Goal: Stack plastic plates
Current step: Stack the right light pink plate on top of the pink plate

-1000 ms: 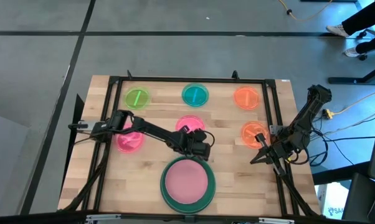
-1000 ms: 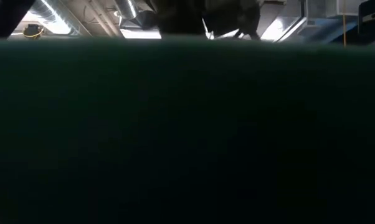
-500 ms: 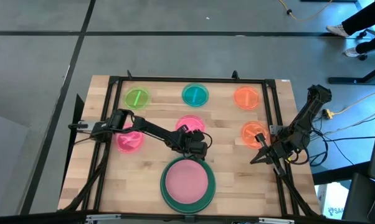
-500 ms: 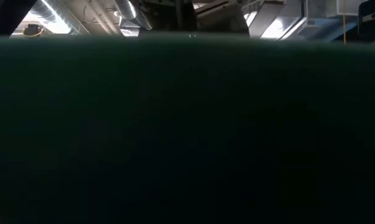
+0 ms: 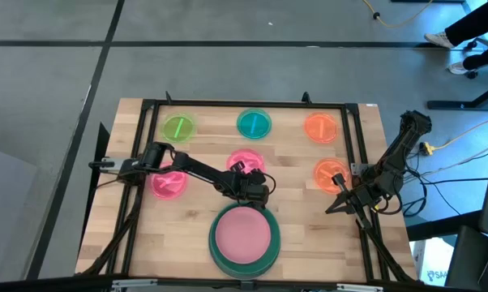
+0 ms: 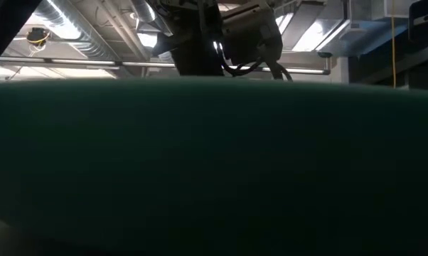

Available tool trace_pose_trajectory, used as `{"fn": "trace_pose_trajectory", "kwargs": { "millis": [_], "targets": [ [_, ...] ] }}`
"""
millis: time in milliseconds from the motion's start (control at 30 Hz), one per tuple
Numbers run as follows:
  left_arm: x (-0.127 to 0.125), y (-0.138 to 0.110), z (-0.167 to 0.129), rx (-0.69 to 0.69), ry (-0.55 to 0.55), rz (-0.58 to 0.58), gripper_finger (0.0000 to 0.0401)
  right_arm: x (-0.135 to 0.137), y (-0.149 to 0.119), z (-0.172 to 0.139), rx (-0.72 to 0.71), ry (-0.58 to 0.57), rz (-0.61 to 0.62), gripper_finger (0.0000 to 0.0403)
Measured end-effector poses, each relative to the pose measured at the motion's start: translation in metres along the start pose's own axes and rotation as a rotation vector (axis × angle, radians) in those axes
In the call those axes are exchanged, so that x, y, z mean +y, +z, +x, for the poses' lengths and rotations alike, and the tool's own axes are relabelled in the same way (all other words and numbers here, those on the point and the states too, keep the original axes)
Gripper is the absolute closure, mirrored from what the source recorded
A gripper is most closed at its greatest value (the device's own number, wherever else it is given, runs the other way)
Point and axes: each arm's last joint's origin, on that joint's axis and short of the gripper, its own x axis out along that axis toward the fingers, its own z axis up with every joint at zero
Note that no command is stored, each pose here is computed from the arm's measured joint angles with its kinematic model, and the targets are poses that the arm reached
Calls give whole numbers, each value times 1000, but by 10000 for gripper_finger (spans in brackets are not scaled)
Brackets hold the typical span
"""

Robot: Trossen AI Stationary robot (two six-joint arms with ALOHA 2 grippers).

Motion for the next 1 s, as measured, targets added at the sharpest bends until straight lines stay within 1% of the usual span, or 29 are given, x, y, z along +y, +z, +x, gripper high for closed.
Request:
{"fn": "trace_pose_trajectory", "kwargs": {
  "millis": [267,433,500,633,833,1000],
  "targets": [
    [-2,8,-5,-7,-8,27,398,0,0,0,1,0,0,400],
    [-8,21,-22,-25,5,55,398,0,0,0,2,0,-1,400],
    [-11,27,-33,-25,14,72,399,0,0,0,3,0,-1,400],
    [-22,34,-61,-31,-1,108,399,0,-1,0,9,1,-4,401],
    [-43,39,-113,-49,-81,118,398,0,-2,0,23,1,1,400],
    [-64,32,-154,-90,-167,110,397,0,-2,0,22,2,1,400]
  ]
}}
